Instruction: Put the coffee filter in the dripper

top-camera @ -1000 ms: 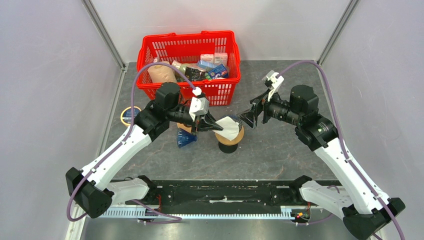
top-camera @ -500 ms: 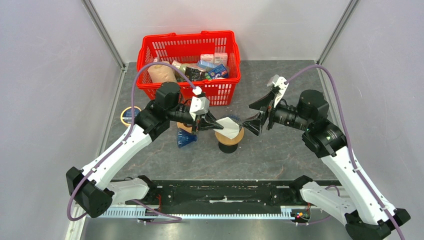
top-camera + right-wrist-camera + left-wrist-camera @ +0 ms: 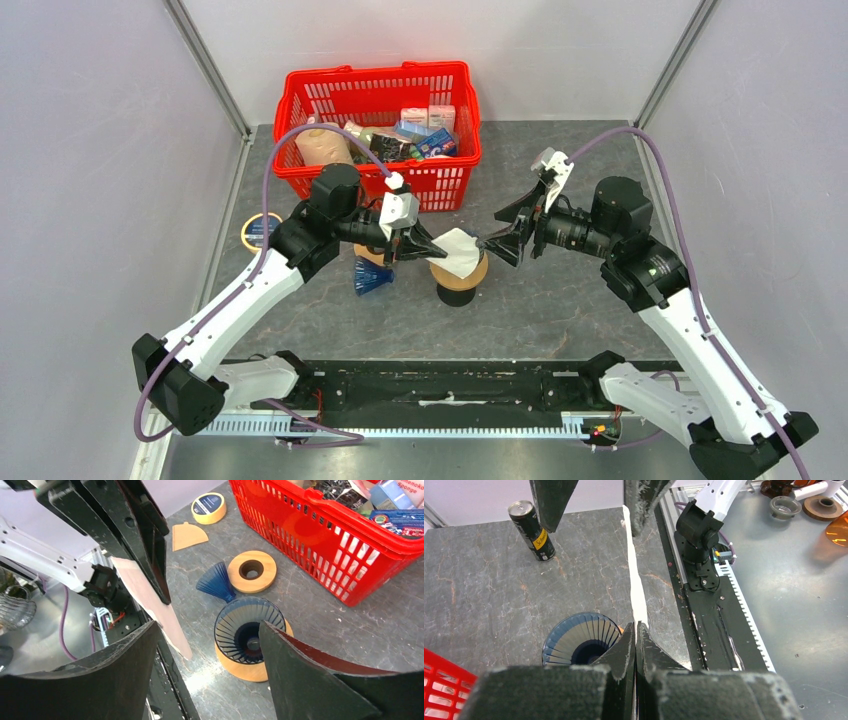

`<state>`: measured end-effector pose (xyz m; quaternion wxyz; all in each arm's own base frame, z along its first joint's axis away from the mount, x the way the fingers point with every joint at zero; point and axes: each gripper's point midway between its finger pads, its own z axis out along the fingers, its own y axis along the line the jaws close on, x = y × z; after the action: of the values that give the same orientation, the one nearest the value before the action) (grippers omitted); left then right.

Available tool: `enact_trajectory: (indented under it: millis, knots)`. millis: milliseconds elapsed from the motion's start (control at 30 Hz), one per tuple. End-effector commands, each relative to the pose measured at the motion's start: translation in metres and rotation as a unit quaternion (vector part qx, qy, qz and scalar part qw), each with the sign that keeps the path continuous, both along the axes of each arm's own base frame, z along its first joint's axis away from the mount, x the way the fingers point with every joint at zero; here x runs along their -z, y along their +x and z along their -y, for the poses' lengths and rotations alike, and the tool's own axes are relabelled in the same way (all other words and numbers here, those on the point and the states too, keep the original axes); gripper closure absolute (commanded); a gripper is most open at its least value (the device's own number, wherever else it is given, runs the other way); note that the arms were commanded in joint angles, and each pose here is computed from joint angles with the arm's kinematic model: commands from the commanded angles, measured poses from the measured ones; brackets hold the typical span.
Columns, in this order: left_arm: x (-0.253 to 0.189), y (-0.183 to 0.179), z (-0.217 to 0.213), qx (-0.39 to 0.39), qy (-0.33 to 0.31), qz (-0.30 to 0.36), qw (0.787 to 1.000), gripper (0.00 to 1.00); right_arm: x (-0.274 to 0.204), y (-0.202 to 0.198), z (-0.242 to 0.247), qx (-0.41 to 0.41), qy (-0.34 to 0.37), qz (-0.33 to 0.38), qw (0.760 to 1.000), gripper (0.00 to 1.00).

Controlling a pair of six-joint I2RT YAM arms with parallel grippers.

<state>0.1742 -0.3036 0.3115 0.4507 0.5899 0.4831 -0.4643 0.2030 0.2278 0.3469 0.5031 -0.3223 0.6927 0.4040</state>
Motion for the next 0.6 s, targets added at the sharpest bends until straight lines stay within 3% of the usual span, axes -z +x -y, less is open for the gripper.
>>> enact_trajectory:
  millis: [0, 167, 367, 567]
  knots:
    - [-0.017, -0.006, -0.002, 0.018, -0.020, 0.026, 0.999, 0.98, -0.030, -0.009, -0.006, -0.029, 0.037, 0.040, 0.998, 0.23]
    - [-0.014, -0.008, -0.003, 0.024, -0.016, 0.029, 0.999, 0.98, -0.029, -0.020, -0.009, -0.062, 0.038, 0.030, 0.997, 0.44]
    - [-0.015, -0.008, -0.002, 0.027, -0.017, 0.028, 0.999, 0.98, -0.027, -0.024, -0.014, -0.085, 0.037, 0.020, 0.996, 0.59]
    - [-0.015, -0.008, -0.002, 0.026, -0.017, 0.027, 0.999, 0.98, -0.023, -0.023, -0.016, -0.091, 0.033, 0.006, 0.995, 0.56]
